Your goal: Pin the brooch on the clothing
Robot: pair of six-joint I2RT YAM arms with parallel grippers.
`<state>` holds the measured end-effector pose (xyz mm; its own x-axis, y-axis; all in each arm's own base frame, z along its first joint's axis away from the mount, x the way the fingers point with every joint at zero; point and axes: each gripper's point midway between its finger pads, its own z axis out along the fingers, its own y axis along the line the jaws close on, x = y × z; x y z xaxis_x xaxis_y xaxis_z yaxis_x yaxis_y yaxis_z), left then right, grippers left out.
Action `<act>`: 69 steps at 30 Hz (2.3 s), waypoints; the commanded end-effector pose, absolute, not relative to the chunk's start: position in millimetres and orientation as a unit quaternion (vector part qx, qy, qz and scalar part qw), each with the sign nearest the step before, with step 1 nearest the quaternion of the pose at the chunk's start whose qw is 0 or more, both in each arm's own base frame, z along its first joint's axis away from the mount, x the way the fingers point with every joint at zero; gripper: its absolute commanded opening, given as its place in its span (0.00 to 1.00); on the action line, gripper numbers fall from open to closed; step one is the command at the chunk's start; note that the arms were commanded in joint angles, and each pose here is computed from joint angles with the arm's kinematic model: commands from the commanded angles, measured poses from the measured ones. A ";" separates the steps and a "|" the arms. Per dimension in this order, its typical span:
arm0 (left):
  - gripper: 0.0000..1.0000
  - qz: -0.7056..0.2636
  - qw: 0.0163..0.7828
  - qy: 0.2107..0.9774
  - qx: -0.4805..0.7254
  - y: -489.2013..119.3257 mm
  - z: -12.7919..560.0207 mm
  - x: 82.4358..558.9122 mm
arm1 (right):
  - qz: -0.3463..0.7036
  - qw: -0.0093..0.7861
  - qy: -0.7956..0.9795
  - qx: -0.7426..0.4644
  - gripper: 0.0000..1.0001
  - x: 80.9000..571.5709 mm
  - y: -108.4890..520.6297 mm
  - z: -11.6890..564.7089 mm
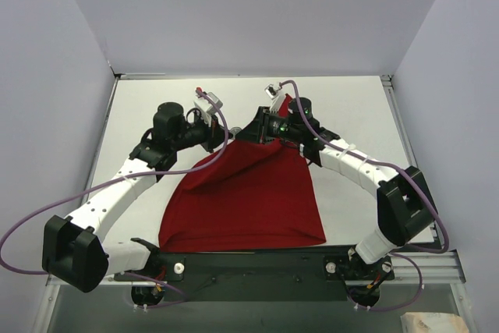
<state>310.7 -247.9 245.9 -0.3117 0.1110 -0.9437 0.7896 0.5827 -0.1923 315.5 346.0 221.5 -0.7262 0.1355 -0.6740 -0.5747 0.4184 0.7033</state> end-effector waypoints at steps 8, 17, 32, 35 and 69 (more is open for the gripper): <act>0.00 -0.393 0.514 0.682 0.342 -271.1 276.6 277.8 | 0.559 0.429 0.700 -0.118 0.04 321.5 348.8 274.7; 0.00 -0.372 0.529 0.695 0.313 -260.4 274.0 290.7 | 0.581 0.442 0.668 -0.144 0.12 310.5 349.9 287.3; 0.00 -0.351 0.541 0.710 0.284 -249.3 272.0 309.1 | 0.544 0.529 0.627 -0.178 1.00 294.8 318.8 306.2; 0.00 -0.335 0.546 0.718 0.272 -245.7 270.2 317.8 | 0.533 0.532 0.635 -0.175 1.00 295.9 313.4 305.4; 0.00 -0.264 0.550 0.746 0.266 -224.8 263.5 350.8 | 0.532 0.484 0.654 -0.236 1.00 308.4 320.6 272.6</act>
